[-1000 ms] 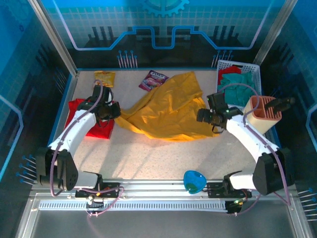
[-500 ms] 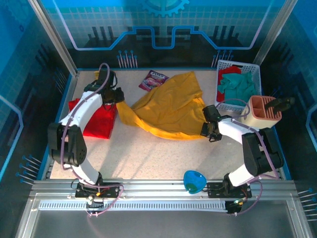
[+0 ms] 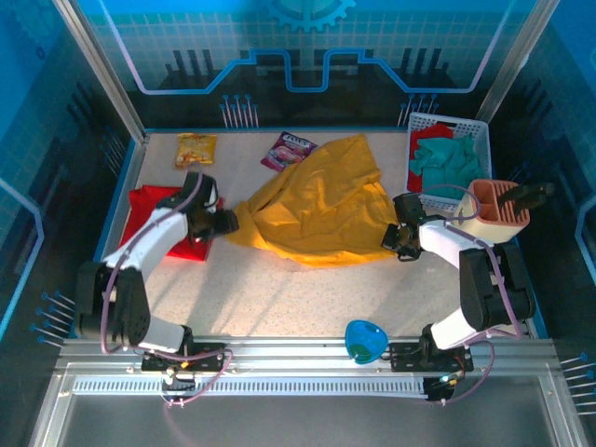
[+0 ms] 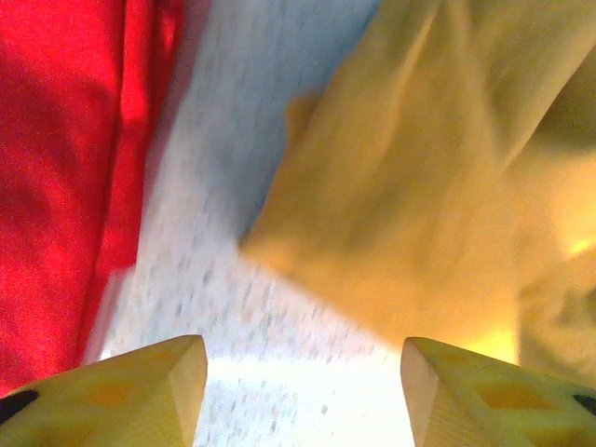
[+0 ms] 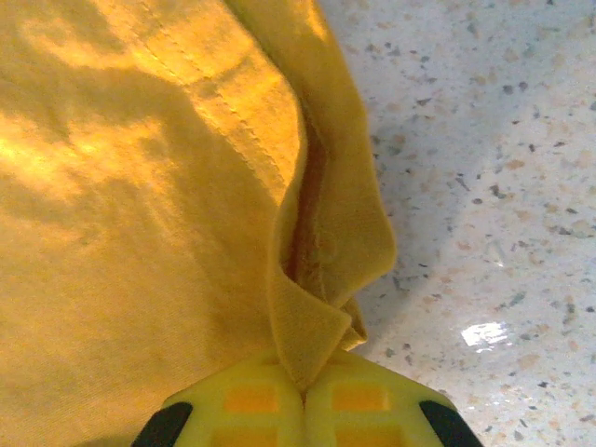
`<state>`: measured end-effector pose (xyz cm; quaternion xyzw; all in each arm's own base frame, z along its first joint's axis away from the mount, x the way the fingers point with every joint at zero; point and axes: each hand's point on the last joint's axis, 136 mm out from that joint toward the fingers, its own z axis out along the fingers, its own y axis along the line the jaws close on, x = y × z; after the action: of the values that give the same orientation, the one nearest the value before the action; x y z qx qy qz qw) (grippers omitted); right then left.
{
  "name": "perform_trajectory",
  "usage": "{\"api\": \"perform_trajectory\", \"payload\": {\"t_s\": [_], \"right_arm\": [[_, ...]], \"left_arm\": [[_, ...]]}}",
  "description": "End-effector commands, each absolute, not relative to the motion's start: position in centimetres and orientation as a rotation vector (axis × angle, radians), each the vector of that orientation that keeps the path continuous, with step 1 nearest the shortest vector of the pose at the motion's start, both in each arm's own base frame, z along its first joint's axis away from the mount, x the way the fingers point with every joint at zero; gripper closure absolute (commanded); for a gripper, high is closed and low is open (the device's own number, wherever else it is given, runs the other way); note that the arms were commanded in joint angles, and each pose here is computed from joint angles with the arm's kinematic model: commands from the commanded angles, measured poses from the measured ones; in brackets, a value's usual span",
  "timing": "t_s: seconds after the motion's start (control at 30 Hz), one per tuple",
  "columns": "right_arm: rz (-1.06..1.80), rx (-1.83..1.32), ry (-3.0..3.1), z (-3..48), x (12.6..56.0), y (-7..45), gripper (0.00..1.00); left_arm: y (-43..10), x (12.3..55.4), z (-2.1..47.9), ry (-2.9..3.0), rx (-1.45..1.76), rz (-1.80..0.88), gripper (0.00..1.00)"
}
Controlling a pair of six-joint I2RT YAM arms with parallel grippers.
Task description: Fold and stack the t-shirts
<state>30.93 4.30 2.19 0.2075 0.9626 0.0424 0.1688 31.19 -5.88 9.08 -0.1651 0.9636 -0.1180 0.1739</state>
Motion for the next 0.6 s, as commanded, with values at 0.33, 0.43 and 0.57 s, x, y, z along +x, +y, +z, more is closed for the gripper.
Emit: {"api": "perform_trajectory", "payload": {"t_s": [0.33, 0.43, 0.57], "right_arm": [[0.265, 0.625, 2.723, 2.8, 31.1, 3.9, 1.00], [0.276, 0.642, 2.717, 2.8, 30.9, 3.5, 1.00], [0.294, 0.651, 2.707, 3.0, 30.8, 3.4, 1.00]], "left_arm": [[-6.8, 31.1, 4.7, 2.663, -0.640, -0.452, 0.54], [-7.1, 32.3, 3.8, 2.671, -0.647, -0.453, 0.56], [-7.4, 33.3, 2.8, 2.678, -0.661, -0.462, 0.57]]}}
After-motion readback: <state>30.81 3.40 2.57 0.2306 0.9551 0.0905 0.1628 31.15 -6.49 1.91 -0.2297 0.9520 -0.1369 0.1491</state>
